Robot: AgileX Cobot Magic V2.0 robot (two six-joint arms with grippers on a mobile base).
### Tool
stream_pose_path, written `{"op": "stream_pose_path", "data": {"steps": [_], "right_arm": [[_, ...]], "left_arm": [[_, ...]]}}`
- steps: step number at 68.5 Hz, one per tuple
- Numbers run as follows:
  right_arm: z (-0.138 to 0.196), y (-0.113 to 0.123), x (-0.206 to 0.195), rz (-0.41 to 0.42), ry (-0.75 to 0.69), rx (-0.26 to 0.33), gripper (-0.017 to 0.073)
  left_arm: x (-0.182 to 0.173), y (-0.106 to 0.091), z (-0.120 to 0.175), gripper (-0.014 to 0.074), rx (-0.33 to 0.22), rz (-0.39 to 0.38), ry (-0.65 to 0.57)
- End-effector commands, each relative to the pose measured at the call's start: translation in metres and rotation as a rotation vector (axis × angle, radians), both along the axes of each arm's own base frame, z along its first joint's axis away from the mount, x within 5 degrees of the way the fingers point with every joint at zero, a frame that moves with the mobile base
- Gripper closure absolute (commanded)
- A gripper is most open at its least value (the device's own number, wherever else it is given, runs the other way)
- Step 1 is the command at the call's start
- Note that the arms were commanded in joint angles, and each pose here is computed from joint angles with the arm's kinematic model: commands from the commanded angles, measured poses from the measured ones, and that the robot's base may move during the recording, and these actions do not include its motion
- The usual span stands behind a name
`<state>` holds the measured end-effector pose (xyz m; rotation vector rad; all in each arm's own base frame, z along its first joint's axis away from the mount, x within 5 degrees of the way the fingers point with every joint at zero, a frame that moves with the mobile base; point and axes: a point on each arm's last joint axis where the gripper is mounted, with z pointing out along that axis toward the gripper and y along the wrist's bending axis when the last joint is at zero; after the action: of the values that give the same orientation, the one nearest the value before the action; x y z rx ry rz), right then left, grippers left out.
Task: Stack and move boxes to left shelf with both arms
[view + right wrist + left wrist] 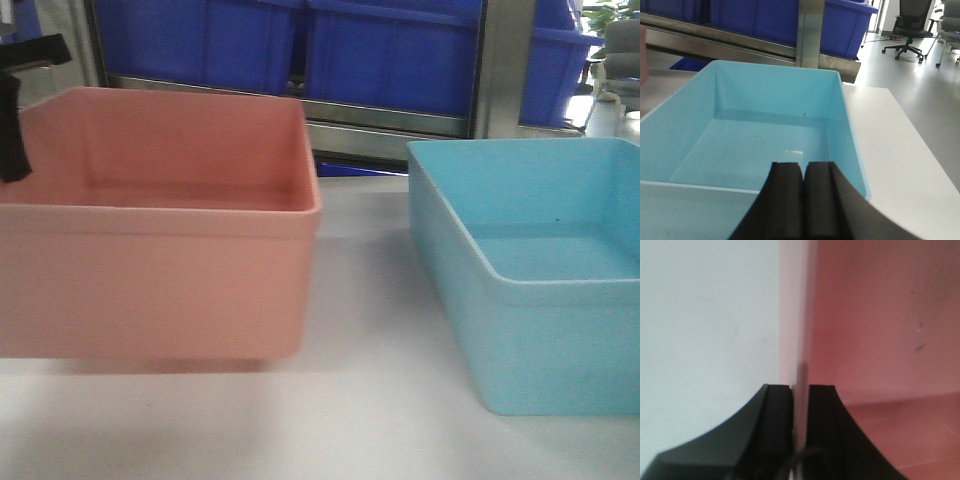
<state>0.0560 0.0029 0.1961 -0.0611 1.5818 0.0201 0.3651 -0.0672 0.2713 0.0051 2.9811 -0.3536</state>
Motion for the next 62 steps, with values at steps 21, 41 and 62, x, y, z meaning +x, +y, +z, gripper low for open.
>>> {"op": "stream_pose_path", "data": {"steps": [21,41,62], "right_arm": [[0.014,0.000,-0.002,0.002,-0.110,-0.008,0.0529],[0.014,0.000,-0.002,0.002,-0.110,-0.008,0.0529],[0.014,0.000,-0.002,0.002,-0.110,-0.008,0.0529]], "left_arm": [[-0.020,-0.058,-0.010,0.0597,-0.121,0.021,-0.048],[-0.027,-0.069,-0.022,0.0598,-0.107,-0.005,-0.039],[-0.025,-0.071,-0.025,0.0598,-0.100,-0.050,-0.054]]}}
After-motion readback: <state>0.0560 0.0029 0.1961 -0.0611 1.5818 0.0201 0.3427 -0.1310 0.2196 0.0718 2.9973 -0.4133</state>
